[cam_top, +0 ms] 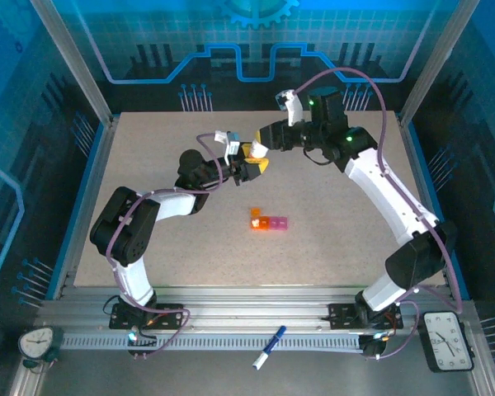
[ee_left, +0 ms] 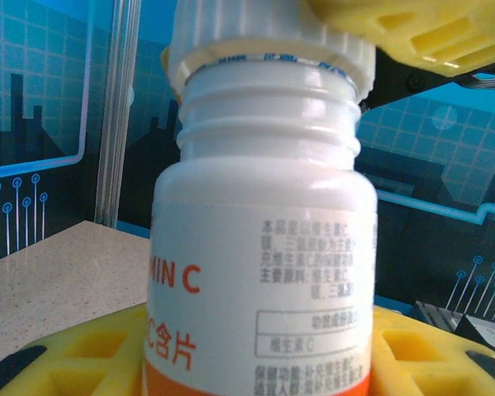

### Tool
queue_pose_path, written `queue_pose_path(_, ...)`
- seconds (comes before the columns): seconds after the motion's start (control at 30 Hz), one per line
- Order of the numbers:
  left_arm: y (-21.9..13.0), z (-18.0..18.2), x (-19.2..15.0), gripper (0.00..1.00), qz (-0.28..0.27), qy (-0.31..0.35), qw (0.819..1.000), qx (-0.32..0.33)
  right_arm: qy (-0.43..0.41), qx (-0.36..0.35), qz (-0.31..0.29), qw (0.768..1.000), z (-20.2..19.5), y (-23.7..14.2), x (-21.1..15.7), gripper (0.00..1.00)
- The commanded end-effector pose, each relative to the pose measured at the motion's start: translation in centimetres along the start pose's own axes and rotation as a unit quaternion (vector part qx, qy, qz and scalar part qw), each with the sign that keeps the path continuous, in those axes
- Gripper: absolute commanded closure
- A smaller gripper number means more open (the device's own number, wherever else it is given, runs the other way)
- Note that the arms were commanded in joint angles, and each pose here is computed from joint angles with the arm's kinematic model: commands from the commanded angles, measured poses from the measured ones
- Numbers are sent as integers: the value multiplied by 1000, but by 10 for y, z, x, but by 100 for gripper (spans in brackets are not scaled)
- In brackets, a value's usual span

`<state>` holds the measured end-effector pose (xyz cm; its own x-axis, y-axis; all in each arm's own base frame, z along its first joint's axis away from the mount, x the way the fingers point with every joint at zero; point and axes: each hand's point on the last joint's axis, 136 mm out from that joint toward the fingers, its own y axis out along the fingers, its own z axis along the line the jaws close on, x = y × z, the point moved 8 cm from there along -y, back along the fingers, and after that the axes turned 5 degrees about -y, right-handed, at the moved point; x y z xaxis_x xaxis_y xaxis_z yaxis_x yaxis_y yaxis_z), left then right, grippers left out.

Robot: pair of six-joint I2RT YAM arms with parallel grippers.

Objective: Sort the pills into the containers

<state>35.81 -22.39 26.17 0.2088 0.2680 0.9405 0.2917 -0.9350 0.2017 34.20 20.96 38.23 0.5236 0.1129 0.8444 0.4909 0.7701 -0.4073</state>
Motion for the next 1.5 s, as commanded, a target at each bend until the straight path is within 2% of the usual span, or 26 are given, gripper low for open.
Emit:
queue_pose_path(0.0, 1, -5, 11, 100, -15, 27, 999, -17, -10, 10, -36, 999, 7, -13, 11, 70)
queue_pose_path(0.47, 1, -5, 12, 100, -15, 28, 999, -18, 6, 8, 13, 1000, -1, 2, -19, 70)
queue_pose_path(1.0, 1, -6, 13, 100, -16, 28, 999, -18, 4, 19, 41, 999, 5, 17, -29, 70)
queue_pose_path(1.23, 1, -6, 14, 100, -17, 30, 999, -16, 25, -16, 57, 998, 5, 27, -38, 70)
queue_pose_path(1.47, 0, -5, 12, 100, -16, 29, 999, -13, 82, -100, 73, 989, -1, 40, -53, 71)
